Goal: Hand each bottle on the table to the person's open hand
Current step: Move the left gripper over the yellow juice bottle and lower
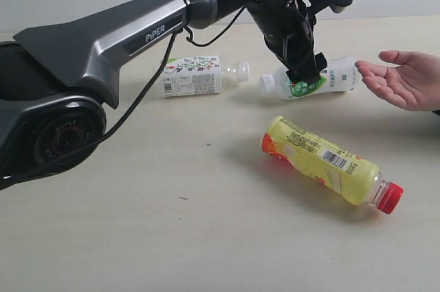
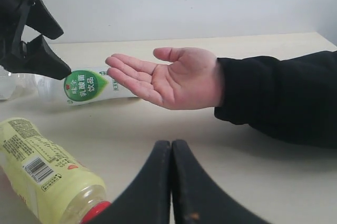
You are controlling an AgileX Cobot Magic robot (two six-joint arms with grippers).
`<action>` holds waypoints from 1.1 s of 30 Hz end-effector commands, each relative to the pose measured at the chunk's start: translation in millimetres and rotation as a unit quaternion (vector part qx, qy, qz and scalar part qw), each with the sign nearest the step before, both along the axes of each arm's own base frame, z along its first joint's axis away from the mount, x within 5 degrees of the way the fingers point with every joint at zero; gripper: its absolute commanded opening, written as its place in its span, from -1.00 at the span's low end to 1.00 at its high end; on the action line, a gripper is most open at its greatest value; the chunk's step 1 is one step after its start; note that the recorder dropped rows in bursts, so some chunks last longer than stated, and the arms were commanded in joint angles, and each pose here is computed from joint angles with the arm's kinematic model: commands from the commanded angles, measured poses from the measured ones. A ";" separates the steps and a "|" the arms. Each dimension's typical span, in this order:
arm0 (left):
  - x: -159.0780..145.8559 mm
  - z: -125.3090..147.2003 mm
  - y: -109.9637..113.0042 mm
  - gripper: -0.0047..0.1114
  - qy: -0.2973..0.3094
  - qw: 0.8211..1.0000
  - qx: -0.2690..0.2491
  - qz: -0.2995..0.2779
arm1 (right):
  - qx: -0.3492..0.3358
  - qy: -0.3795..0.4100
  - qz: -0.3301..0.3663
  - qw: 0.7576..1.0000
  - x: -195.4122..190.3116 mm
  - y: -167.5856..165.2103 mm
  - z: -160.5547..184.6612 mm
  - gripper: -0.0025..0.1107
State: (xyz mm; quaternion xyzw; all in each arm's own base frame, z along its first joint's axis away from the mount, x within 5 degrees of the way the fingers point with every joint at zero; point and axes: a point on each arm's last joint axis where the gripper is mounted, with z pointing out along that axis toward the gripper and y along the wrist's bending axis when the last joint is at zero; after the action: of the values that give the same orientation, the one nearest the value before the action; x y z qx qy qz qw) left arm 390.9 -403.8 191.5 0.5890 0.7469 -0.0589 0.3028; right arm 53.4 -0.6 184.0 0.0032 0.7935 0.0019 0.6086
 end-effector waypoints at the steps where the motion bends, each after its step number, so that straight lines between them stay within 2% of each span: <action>1: 3.5 -8.4 -6.9 0.52 -0.033 0.999 -0.009 -0.015 | -0.003 -0.002 -0.003 1.000 -0.1 -0.5 -0.5 -0.96; 10: 1.8 -10.9 -7.6 0.52 -0.026 1.000 -0.004 -0.013 | -0.003 -0.002 -0.003 1.000 -0.1 -0.5 -0.5 -0.96; 15: -12.1 -14.1 -6.4 0.52 -0.004 0.996 0.061 -0.059 | -0.003 -0.002 -0.003 1.000 -0.1 -0.5 -0.5 -0.96; 19: -24.4 1.2 -5.2 0.52 -0.001 0.992 0.094 -0.082 | -0.003 -0.002 -0.003 1.000 -0.1 -0.5 -0.5 -0.96; 21: -34.5 14.7 1.4 0.52 0.021 0.983 0.123 -0.132 | -0.003 -0.002 -0.003 1.000 -0.1 -0.5 -0.5 -0.96; 24: -43.7 31.8 -1.0 0.50 0.025 0.976 0.087 -0.200 | -0.003 -0.002 -0.003 1.000 -0.1 -0.5 -0.5 -0.96; 27: -54.7 30.2 -9.7 0.34 0.030 0.968 0.076 -0.237 | -0.003 -0.002 -0.003 1.000 -0.1 -0.5 -0.5 -0.96; 29: -66.8 17.9 -16.2 0.40 0.022 0.959 0.117 -0.259 | -0.003 -0.002 -0.003 1.000 -0.1 -0.5 -0.5 -0.96; 31: -75.5 5.6 -19.5 0.44 -0.010 0.945 0.190 -0.267 | -0.003 -0.002 -0.003 1.000 -0.1 -0.5 -0.5 -0.96; 33: -84.4 -1.0 -23.9 0.44 -0.017 0.937 0.215 -0.275 | -0.003 -0.002 -0.002 1.000 -0.1 -0.3 -0.5 -0.96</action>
State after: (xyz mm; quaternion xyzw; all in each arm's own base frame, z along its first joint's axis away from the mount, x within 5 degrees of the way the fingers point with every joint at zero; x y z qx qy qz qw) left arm 312.7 -425.8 190.5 0.8162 0.5556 0.0085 0.1585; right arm 53.4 -0.6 184.0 0.0032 0.7935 0.0019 0.6086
